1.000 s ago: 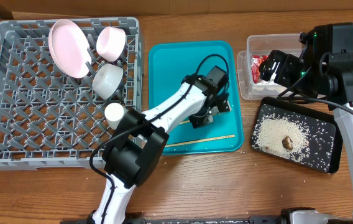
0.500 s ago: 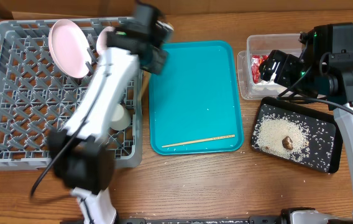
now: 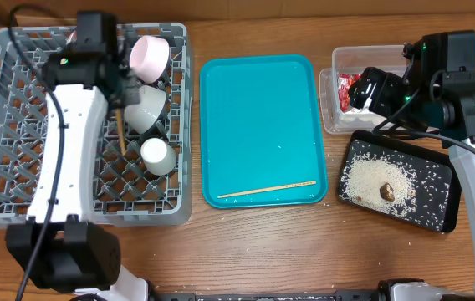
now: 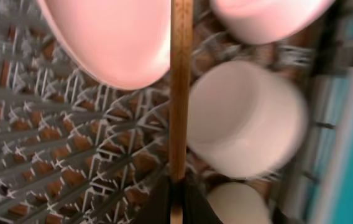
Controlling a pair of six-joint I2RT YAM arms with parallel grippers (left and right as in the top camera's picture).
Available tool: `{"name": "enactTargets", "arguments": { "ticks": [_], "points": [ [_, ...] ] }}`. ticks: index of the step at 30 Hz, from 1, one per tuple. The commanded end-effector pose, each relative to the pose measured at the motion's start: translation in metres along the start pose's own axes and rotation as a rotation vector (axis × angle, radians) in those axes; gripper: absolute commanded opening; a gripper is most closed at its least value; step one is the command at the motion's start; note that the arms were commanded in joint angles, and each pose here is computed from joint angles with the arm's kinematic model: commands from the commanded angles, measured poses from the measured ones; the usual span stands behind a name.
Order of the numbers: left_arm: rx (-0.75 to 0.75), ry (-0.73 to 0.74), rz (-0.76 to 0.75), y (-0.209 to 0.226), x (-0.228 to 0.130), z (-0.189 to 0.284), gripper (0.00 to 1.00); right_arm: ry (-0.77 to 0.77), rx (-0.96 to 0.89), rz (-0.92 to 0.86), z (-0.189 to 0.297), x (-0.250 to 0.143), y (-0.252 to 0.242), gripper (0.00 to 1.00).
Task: Sort waste into correct bins and load items into the dishwasher
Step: 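Carry the chopstick to the rack and insert it upright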
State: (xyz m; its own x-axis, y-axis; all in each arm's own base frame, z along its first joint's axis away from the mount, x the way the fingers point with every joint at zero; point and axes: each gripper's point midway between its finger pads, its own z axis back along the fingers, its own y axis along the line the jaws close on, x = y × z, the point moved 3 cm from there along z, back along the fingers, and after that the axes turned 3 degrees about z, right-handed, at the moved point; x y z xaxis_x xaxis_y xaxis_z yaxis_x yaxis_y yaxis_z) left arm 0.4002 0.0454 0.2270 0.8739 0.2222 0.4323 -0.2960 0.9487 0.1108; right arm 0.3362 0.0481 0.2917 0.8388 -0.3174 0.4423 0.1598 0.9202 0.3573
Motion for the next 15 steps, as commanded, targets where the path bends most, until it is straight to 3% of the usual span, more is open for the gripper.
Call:
{"name": "enactTargets", "arguments": {
  "ticks": [1, 3, 7, 9, 12, 15],
  "points": [
    [-0.001, 0.067, 0.011, 0.011, -0.021, -0.041, 0.04, -0.011, 0.005, 0.000, 0.001, 0.004, 0.001, 1.00],
    [-0.031, 0.067, -0.023, 0.006, -0.026, -0.052, 0.07, -0.011, 0.005, 0.000, 0.001, 0.004, 0.001, 1.00],
    [-0.055, 0.055, -0.048, 0.001, -0.027, -0.059, 0.45, -0.011, 0.005, 0.000, 0.001, 0.004, 0.001, 1.00],
    [-0.058, 0.040, -0.060, 0.000, -0.023, -0.056, 0.56, -0.011, 0.004, 0.000, 0.001, 0.004, 0.001, 1.00],
    [-0.065, 0.015, -0.075, -0.002, -0.013, -0.045, 0.55, -0.012, 0.004, 0.000, 0.001, 0.004, 0.001, 1.00],
    [-0.142, -0.028, -0.120, -0.021, 0.005, -0.013, 0.49, -0.011, 0.005, 0.000, 0.001, 0.004, 0.001, 1.00]
  ]
}}
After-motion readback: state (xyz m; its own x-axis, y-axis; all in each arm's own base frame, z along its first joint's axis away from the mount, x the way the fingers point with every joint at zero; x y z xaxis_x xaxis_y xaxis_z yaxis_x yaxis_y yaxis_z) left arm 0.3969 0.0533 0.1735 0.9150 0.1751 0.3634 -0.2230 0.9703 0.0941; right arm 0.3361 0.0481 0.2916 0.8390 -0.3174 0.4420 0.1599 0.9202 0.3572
